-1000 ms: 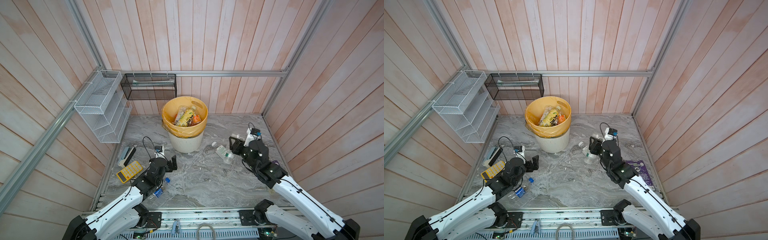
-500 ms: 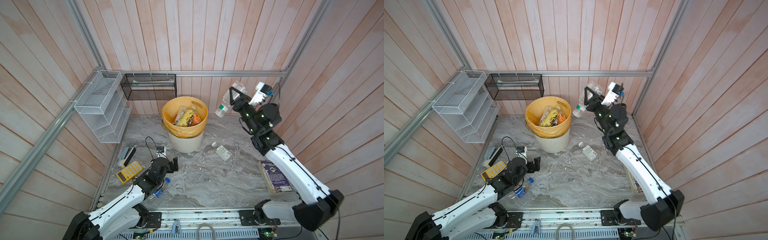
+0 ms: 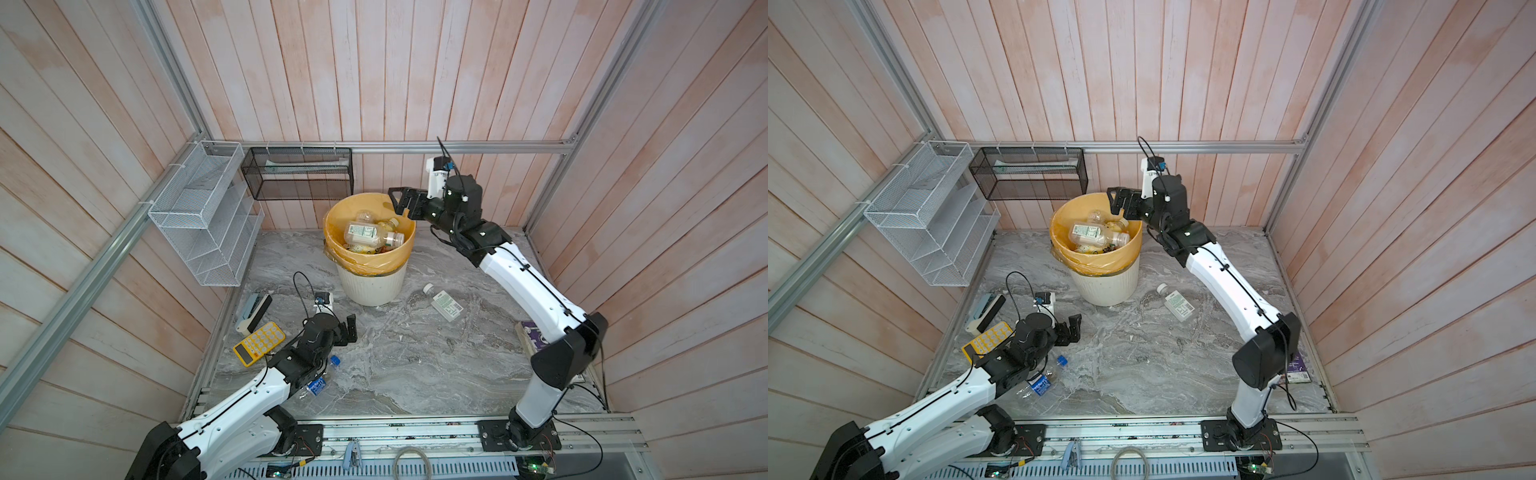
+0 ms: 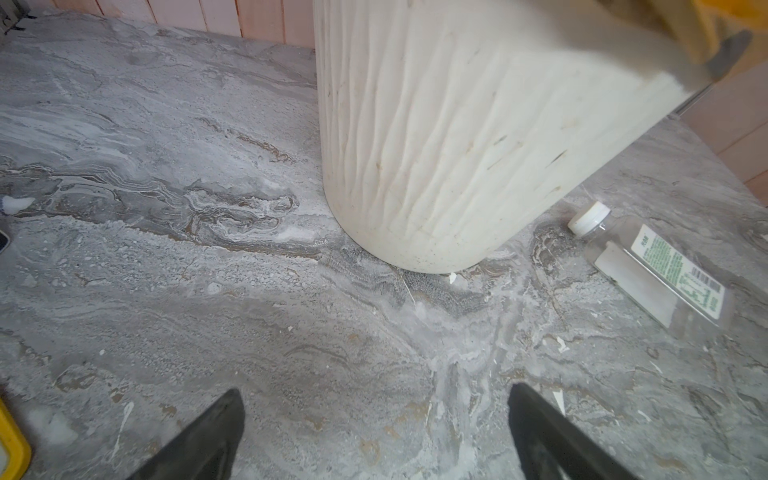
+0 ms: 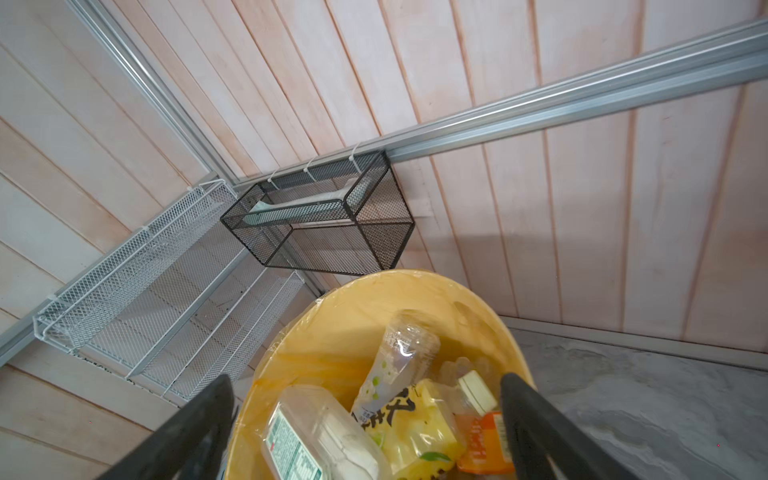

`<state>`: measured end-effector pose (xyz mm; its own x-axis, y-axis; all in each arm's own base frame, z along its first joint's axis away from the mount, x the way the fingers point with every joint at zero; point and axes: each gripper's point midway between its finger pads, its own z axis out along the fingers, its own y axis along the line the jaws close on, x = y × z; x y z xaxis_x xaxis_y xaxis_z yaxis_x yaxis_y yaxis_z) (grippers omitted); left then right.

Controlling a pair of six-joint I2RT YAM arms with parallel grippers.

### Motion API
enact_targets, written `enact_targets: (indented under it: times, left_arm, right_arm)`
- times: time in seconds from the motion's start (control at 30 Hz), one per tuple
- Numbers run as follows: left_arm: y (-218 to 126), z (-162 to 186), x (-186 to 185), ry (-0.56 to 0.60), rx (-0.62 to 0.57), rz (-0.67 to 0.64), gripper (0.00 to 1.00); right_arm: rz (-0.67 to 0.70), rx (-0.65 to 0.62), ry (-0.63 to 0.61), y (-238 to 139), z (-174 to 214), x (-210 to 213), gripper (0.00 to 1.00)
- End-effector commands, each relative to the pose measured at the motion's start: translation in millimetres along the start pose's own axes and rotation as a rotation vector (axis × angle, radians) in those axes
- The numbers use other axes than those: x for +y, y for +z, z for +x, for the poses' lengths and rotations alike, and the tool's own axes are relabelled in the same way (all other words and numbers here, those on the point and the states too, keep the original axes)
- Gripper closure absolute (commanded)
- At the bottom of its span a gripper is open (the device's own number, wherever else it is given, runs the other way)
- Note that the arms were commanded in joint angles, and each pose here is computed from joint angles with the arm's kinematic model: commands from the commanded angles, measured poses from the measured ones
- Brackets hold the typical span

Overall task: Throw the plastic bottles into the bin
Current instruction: 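Carry the green-label bottle over the bin and open the right gripper, then lower the right gripper onto the second green-label bottle near the bin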

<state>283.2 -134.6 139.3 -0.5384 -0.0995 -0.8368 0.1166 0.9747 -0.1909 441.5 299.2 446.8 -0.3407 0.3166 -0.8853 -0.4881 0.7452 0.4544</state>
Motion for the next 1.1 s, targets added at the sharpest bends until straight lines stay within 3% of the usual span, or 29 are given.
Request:
enact_targets:
  times: [0.0,0.3,0.47,0.63,0.83,1.07]
  left_arm:
    - [-4.6,-12.3,-2.9,0.006,-0.016,0.006,0.00]
    - [-3.0,-8.5,-2.9,-0.006,-0.006,0.008,0.00]
    - [-2.7,-4.8,-3.3,-0.010,-0.002,0.015,0.00]
    - [-1.5,-2.9,-3.3,-0.009,0.005,0.015,0.00]
    - [1.1,1.6,-3.4,-0.014,0.017,0.017,0.00]
    - [1.3,4.4,-3.3,-0.014,0.025,0.019,0.00]
  right_arm:
    - [0.025,-0.107,-0.016,-33.6,-28.6,-5.4,0.00]
    - [0.258,0.005,-0.053,-54.5,22.1,-101.5,0.00]
    - [0.423,0.155,-0.100,-66.8,88.0,-183.0,0.00]
    - [0.533,0.405,-0.150,-80.8,176.1,-242.6,0.01]
    - [0.443,0.631,-0.163,-83.6,247.4,-252.7,0.01]
    - [0.370,0.766,-0.145,-78.8,291.0,-250.6,0.01]
